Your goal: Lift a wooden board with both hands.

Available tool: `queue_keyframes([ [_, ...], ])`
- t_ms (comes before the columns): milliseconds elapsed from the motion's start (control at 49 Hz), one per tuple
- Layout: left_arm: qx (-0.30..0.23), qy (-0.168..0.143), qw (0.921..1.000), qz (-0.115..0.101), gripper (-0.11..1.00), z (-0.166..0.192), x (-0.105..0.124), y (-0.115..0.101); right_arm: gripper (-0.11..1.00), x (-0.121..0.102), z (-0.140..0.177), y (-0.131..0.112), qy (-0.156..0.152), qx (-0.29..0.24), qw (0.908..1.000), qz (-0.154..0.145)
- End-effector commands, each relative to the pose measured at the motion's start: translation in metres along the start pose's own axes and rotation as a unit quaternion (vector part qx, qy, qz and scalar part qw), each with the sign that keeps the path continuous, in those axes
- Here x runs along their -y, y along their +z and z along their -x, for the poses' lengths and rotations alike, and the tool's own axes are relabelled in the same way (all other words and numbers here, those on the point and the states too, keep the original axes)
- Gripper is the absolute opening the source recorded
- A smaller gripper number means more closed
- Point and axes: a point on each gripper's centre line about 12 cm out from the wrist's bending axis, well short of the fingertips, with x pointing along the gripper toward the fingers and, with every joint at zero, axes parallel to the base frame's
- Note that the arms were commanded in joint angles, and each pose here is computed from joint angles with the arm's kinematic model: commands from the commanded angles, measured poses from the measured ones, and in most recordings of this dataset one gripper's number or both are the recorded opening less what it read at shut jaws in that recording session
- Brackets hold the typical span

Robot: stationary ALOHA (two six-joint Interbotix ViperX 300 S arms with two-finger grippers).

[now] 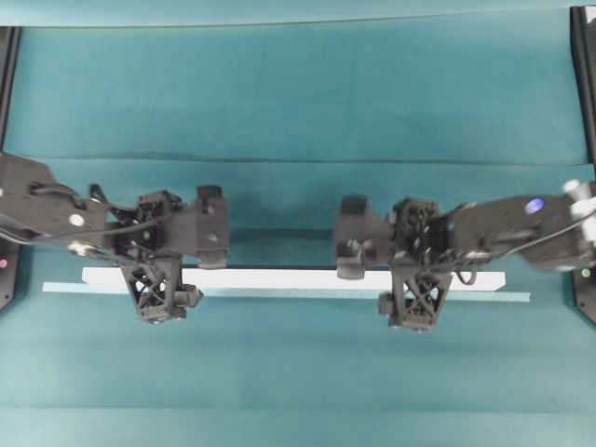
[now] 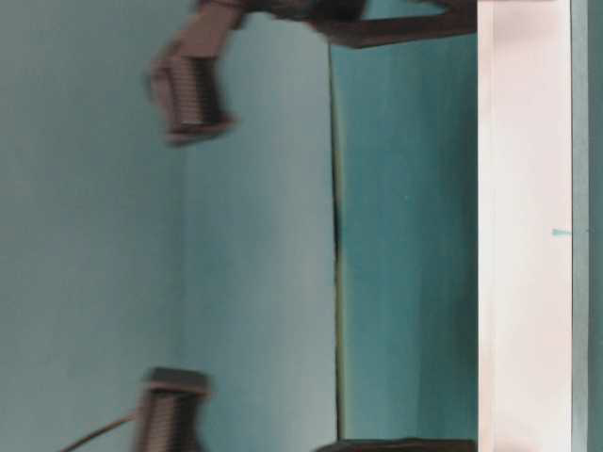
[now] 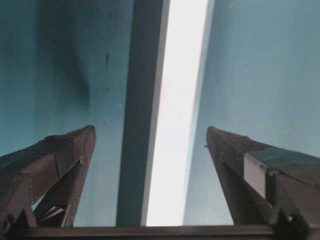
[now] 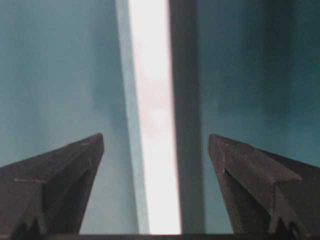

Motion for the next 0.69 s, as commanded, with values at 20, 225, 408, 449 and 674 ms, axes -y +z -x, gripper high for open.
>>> queue_keyframes([
  [20,0.05,-0.005,0.9987,-0.005,0.97,0.03,0.002,0.019,0.93,0.006,0.025,0.012,-0.002,0.042,0.9991,-0.007],
  [225,0.121,-0.011,0.9925,-0.009,0.97,0.076,0.003,0.033,0.93,0.015,0.077,0.024,-0.007,0.122,0.9925,-0.01],
  [408,0.182,-0.016,0.9832,-0.008,0.97,0.114,0.003,0.039,0.93,0.017,0.119,0.024,-0.007,0.187,0.9823,-0.006],
  [449,0.194,-0.017,0.9809,-0.008,0.97,0.122,0.003,0.039,0.93,0.016,0.126,0.022,-0.007,0.199,0.9799,-0.006],
  [674,0.246,-0.021,0.9691,-0.006,0.97,0.155,0.002,0.038,0.93,0.015,0.163,0.012,0.0,0.293,0.9562,-0.003],
])
